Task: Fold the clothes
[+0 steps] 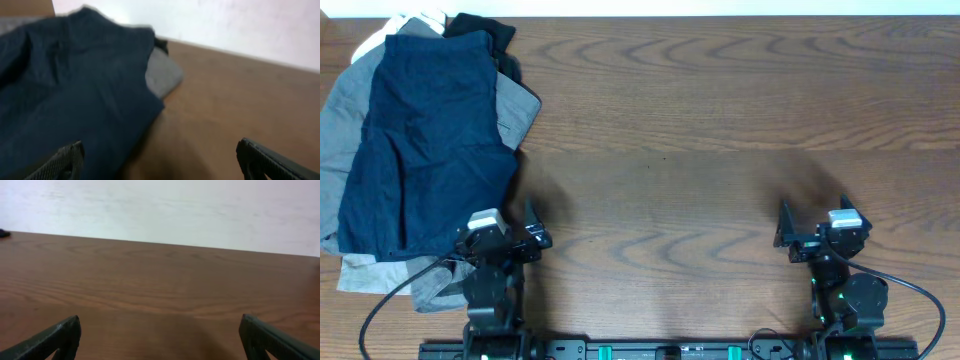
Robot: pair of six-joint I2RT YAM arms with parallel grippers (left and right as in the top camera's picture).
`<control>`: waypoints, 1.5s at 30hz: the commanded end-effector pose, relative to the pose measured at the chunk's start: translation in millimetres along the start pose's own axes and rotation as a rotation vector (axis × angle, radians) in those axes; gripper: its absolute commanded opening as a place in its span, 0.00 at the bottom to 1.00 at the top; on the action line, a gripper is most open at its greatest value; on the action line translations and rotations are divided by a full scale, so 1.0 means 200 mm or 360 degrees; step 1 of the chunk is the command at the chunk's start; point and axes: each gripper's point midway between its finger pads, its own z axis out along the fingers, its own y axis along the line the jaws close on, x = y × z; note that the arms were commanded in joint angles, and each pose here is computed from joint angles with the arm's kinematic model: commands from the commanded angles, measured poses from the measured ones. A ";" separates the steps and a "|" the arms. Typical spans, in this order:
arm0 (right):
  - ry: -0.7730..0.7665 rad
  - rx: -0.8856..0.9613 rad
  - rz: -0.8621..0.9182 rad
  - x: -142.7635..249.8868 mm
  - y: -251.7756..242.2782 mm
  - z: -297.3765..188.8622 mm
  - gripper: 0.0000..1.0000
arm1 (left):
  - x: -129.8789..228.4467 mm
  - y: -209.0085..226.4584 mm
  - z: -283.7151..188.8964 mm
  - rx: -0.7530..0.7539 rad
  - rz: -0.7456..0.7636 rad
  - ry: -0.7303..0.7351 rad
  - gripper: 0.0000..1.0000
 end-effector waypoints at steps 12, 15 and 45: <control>0.0016 -0.0156 0.0017 -0.20 0.08 0.02 0.99 | -0.23 -0.08 0.13 -0.0040 0.0125 0.0453 0.98; 0.0059 -0.0195 0.0023 -0.28 0.09 0.05 0.99 | -0.29 -0.12 0.17 -0.0027 0.0129 0.0525 0.98; 0.1001 -0.0825 0.0265 -0.35 0.34 0.94 0.99 | -0.79 -0.22 0.93 -0.0044 0.0365 0.0954 0.98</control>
